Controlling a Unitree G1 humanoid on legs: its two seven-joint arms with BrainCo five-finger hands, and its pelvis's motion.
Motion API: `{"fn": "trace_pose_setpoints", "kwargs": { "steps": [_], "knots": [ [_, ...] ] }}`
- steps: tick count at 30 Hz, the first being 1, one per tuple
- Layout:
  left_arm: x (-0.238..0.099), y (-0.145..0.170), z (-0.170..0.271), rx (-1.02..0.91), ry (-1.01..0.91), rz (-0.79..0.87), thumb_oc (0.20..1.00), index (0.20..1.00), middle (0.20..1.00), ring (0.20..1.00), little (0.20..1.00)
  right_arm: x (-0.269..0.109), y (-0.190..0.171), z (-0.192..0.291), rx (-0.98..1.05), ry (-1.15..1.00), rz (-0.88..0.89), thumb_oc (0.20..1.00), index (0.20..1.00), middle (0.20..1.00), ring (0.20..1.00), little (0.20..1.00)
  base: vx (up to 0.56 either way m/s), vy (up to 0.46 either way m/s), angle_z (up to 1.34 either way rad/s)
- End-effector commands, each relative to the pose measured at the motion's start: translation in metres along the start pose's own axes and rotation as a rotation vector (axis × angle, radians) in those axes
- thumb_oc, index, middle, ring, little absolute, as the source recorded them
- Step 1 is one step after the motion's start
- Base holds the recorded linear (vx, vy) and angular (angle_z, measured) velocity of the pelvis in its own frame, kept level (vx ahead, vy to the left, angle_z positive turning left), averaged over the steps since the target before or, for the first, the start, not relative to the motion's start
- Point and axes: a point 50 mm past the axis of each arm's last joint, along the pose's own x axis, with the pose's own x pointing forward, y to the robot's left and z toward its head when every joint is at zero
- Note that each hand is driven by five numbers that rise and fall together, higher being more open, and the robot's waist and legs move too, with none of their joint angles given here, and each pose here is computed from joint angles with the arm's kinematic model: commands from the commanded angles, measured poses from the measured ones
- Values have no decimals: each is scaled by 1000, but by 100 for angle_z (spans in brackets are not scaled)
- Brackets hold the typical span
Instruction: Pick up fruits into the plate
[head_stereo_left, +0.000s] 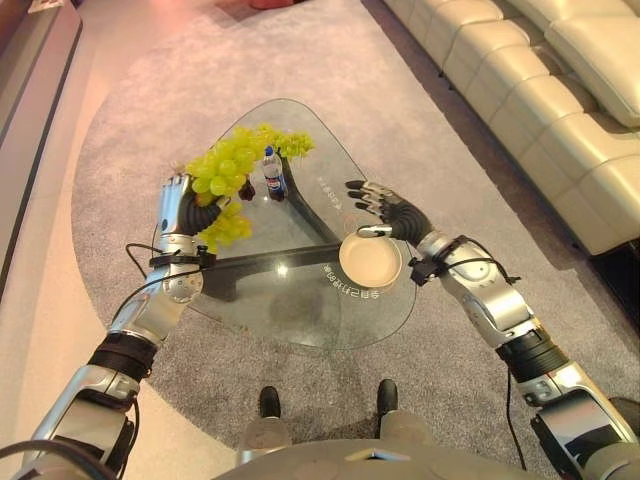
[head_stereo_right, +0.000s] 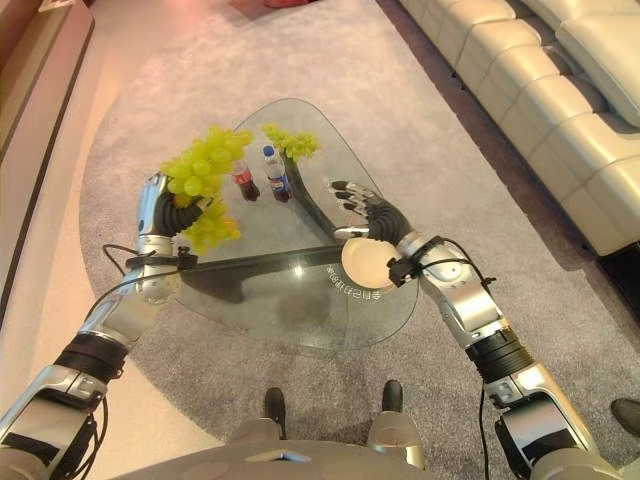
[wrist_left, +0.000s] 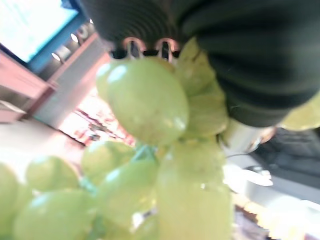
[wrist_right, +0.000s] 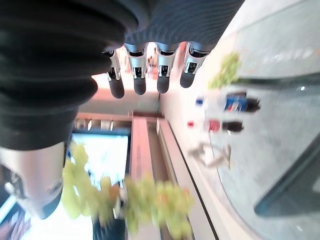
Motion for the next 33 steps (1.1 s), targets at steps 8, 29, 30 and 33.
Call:
{"fn": "trace_pose_setpoints", "kwargs": {
  "steps": [8,29,30,33],
  "knots": [
    [8,-13,30,-94,-126,-58,200,200,200,200,200,27,36,46,37,-135,143,1000,1000,1000,1000,1000,9,-4,0],
    [-7,-32,64,-207,-289,-30,200,200,200,200,200,32,58,75,159,-266,190,1000,1000,1000,1000,1000,0,0,0],
    [-7,-32,64,-205,-292,-29,200,200,200,200,200,32,59,76,162,-267,192,1000,1000,1000,1000,1000,0,0,0],
    [-9,-30,68,-172,-353,-3,200,200,200,200,200,32,61,77,182,-260,211,1000,1000,1000,1000,1000,0,0,0]
  ]
}}
